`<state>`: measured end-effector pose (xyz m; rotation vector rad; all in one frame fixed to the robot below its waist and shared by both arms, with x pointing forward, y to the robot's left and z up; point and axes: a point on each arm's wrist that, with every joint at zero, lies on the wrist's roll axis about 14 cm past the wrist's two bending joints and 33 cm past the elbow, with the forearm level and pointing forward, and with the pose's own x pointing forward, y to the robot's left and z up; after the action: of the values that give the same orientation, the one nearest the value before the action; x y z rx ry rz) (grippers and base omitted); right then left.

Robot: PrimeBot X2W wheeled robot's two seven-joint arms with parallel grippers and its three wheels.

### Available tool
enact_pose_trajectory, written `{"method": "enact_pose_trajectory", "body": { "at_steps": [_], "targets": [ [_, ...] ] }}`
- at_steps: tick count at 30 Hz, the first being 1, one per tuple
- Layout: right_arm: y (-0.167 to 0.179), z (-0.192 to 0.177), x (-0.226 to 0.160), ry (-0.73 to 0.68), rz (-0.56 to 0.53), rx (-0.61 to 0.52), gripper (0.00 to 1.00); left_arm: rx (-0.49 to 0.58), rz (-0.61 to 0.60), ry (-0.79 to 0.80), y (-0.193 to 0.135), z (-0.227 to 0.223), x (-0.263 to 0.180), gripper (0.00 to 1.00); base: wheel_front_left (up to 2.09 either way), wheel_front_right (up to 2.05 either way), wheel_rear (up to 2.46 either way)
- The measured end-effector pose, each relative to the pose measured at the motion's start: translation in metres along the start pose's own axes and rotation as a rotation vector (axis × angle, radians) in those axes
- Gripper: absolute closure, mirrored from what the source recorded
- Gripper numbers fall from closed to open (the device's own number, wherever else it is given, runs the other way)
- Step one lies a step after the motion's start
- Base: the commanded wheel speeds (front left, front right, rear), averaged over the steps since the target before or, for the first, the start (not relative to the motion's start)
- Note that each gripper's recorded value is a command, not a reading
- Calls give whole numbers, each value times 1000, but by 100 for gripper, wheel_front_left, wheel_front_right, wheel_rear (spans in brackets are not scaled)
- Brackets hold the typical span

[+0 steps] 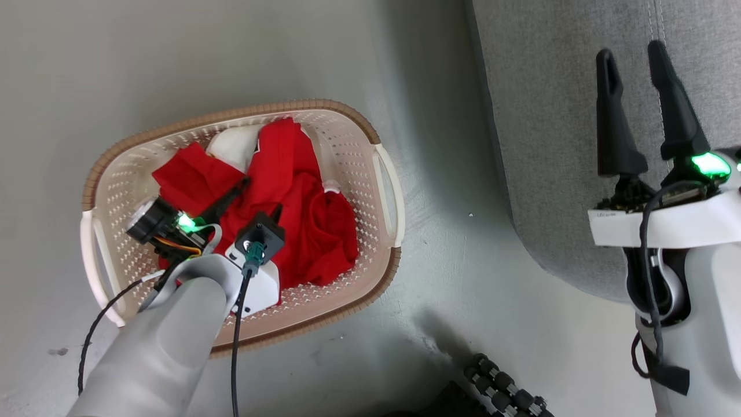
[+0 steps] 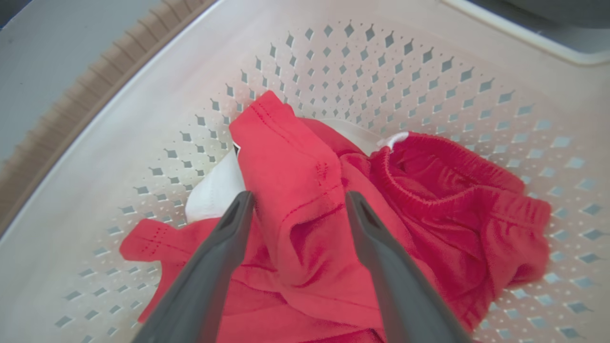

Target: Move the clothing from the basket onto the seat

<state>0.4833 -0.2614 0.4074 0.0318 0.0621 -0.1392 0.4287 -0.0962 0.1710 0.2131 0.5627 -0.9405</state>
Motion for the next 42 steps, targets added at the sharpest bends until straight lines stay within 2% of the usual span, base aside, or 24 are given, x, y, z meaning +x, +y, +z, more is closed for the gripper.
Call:
{"method": "enact_pose_trajectory", "body": {
  "at_steps": [7, 8, 9, 10, 11, 12, 30, 37, 42],
  "targets": [
    [-2, -2, 8, -4, 0, -6, 0, 27, 33, 33, 9, -13, 10, 0, 0, 0, 0],
    [-2, -4, 7, 0, -1, -6, 0, 26, 33, 38, 8, -15, 11, 2, 0, 0, 0],
    [-3, -6, 7, 6, -3, -4, 0, 21, 25, 47, 5, -19, 12, 29, 0, 0, 0],
    [-3, -6, 7, 6, -3, -4, 0, 21, 25, 47, 5, -19, 12, 65, 0, 0, 0],
    [-3, -7, 7, 9, -4, -6, 0, 19, 21, 50, 4, -20, 13, 89, 0, 0, 0],
    [-4, -8, 7, 11, -6, -7, 0, 18, 17, 52, 2, -21, 13, 100, 0, 0, 0],
    [12, 15, 27, -70, 40, 34, 0, 28, 24, 31, 13, -2, 4, 100, 0, 0, 0],
    [26, 22, 28, -84, 77, 34, 0, -7, 78, -31, 31, 27, -4, 100, 0, 0, 0],
    [33, 31, 29, -103, 96, 31, 0, -24, 125, -143, 43, 68, -13, 100, 0, 0, 0]
  ]
}}
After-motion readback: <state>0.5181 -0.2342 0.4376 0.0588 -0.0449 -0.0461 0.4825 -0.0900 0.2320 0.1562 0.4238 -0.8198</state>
